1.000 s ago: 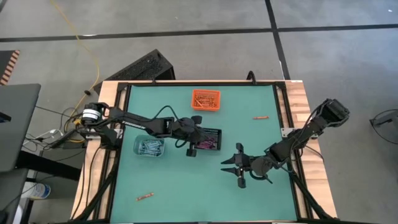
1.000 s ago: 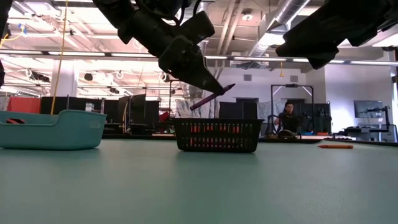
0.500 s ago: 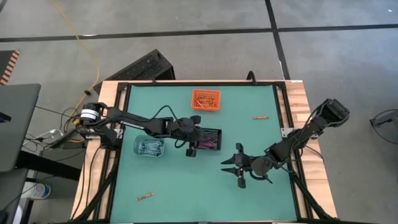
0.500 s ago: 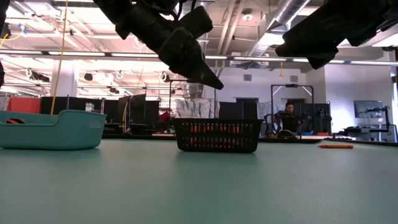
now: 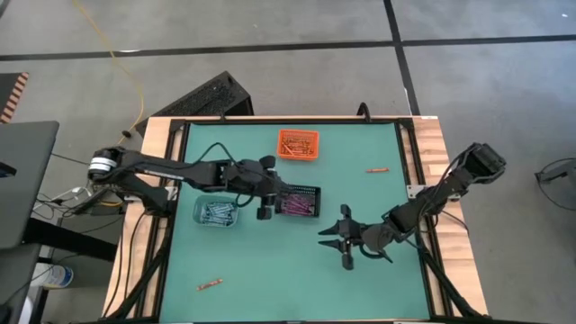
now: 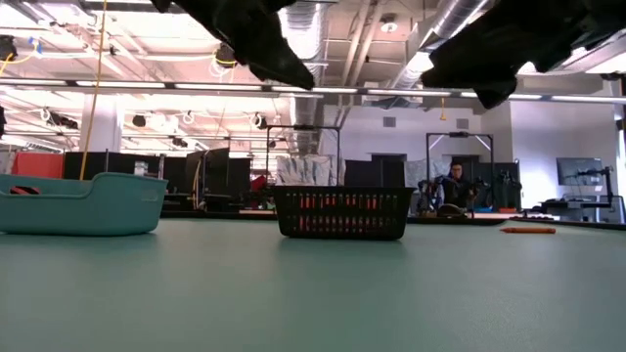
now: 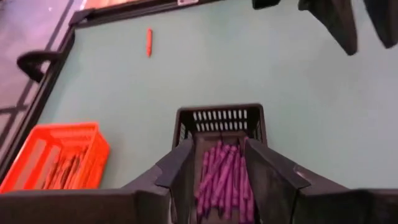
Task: Sort crayons
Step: Put the orange crayon into the orange bin
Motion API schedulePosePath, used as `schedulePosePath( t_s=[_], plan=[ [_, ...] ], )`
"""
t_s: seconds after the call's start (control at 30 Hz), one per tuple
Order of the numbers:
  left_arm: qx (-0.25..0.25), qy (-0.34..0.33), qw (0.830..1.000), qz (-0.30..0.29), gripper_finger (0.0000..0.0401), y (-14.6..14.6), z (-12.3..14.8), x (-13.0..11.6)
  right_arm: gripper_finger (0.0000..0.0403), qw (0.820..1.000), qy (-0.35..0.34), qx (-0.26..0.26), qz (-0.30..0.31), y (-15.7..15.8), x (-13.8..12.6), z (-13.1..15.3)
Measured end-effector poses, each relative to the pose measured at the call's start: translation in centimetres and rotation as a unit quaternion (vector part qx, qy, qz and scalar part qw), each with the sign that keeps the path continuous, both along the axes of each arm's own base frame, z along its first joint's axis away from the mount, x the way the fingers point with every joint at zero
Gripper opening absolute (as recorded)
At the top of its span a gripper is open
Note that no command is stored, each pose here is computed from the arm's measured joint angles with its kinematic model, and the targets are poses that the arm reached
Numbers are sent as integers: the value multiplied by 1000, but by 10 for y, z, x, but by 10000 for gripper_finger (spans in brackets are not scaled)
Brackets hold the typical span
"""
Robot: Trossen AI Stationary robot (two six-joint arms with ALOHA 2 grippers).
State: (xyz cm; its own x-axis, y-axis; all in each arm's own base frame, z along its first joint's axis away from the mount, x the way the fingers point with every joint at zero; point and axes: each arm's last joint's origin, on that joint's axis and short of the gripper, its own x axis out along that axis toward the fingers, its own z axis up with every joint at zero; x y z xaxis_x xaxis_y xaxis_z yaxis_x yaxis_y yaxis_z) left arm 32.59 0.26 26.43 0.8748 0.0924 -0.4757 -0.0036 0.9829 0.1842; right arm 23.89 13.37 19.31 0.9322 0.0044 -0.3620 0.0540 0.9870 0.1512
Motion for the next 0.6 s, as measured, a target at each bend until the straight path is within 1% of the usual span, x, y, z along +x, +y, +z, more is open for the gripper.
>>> schedulePosePath(
  t_s=[0.13,0.23,0.3,0.4,0.47,0.6],
  plan=[
    [-15,17,1000,9,130,0,12,-18,117,1000,-13,5,-14,-8,6,3],
    [-26,17,999,15,129,0,15,-31,117,1000,-14,9,-3,-17,11,4],
    [-34,18,999,19,129,-1,11,-43,117,1000,-13,13,2,-22,15,4],
    [-51,-7,998,28,129,-1,3,-57,117,1000,-13,14,-3,-29,18,5],
    [-63,-37,997,33,129,-2,-2,-65,117,1000,-14,14,-7,-32,19,5],
    [-71,-84,993,30,129,-3,-12,-81,117,1000,-16,-3,-4,-35,20,6]
  ],
)
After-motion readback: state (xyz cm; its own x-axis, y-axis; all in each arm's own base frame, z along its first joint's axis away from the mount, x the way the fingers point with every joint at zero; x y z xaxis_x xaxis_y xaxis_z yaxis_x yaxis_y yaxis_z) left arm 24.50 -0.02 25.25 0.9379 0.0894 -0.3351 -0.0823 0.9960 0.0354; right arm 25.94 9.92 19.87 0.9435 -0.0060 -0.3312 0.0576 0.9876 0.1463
